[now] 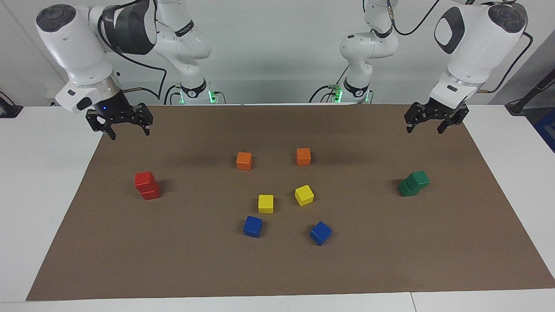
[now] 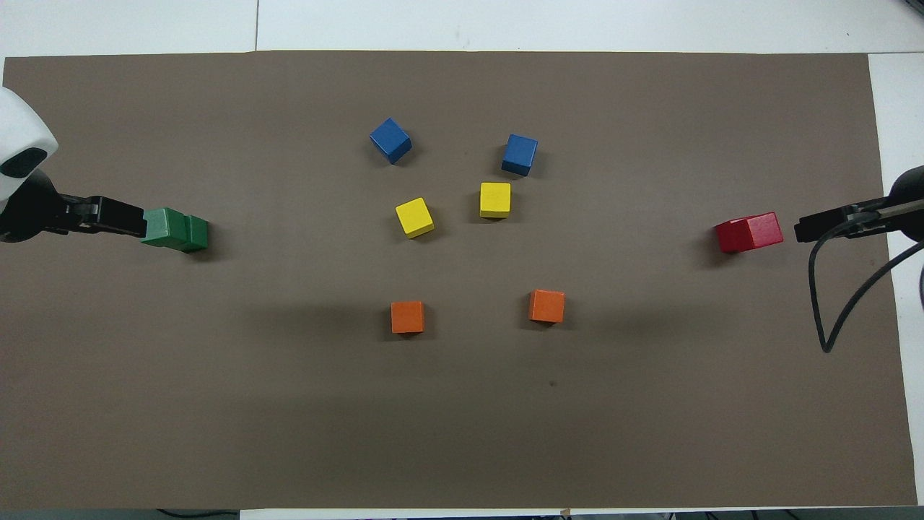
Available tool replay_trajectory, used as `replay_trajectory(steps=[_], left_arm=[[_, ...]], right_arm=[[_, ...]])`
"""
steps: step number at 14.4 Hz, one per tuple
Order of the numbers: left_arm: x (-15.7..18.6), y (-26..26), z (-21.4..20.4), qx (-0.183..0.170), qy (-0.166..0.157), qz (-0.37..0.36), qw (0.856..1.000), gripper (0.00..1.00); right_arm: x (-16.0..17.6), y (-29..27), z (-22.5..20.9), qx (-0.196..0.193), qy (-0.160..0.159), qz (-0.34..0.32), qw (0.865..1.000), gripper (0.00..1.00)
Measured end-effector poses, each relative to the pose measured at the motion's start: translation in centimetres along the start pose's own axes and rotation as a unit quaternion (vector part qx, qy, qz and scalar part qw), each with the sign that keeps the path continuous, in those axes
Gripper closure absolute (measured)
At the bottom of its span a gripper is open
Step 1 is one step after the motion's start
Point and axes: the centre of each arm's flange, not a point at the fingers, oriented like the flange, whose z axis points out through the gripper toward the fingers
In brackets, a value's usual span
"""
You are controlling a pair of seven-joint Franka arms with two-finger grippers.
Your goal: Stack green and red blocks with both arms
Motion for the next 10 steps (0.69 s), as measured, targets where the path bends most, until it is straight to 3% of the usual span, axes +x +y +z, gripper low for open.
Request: replay_trajectory(steps=[5,10], left_arm=[[0.0,0.0,0.0,0.000,0.001,0.000,1.000,0.00],[0.0,-0.2,0.1,0.000,0.000,-0.002,1.000,0.00]], right_arm=[[0.4,-0.3,-2.3,0.004,-0.010,0.008,1.000,0.00],[1.5,-2.4,-3.8,-0.004,0.003,-0.015,1.000,0.00]])
